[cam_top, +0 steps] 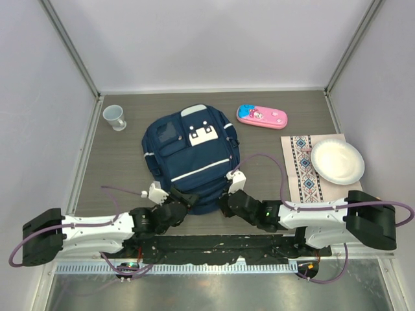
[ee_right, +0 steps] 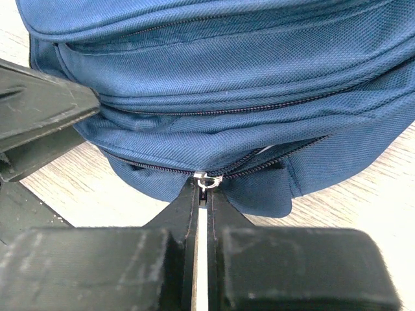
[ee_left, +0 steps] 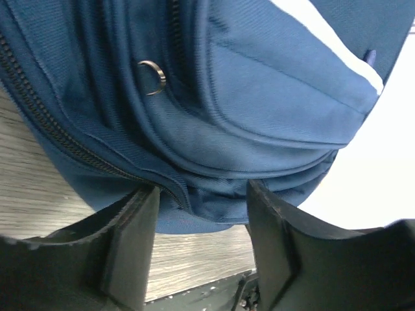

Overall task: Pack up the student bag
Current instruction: Zip the student bag at the center of the board, then adjust the student bag at the center of the board.

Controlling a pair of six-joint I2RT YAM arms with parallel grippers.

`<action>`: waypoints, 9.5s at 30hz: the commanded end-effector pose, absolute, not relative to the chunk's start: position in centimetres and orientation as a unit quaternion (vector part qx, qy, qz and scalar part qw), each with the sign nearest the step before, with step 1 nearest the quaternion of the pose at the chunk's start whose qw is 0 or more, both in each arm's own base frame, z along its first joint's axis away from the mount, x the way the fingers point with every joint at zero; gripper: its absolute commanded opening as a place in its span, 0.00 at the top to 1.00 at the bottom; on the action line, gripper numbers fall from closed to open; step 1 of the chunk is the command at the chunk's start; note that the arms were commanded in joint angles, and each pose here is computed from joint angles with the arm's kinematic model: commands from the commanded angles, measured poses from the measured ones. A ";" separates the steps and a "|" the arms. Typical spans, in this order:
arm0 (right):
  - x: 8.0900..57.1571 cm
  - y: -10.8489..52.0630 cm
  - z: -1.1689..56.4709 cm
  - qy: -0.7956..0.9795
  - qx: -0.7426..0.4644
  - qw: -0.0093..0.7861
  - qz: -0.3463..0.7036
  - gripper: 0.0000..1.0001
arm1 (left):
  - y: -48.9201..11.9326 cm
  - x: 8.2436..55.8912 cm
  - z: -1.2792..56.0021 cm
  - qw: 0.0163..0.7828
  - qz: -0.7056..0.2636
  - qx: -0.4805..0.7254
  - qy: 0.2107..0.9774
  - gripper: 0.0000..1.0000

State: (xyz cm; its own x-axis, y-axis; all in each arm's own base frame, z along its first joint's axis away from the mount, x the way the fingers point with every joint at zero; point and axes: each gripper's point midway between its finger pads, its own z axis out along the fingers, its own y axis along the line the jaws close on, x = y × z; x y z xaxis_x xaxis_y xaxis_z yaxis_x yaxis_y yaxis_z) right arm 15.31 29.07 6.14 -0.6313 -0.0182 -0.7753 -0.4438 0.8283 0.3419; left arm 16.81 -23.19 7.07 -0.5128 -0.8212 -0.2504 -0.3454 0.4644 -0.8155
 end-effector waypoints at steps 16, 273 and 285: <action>17.6 27.2 7.5 0.865 -0.083 0.449 0.209 0.99 | -14.5 17.9 7.8 0.451 -0.234 -0.347 0.788 1.00; 36.2 21.7 7.1 0.813 0.163 0.349 0.437 0.99 | -19.8 15.4 13.2 0.442 -0.283 0.000 0.851 0.00; 28.8 12.6 7.9 0.781 0.294 0.445 0.326 0.99 | -21.9 16.4 14.1 0.446 -0.277 0.021 0.851 0.00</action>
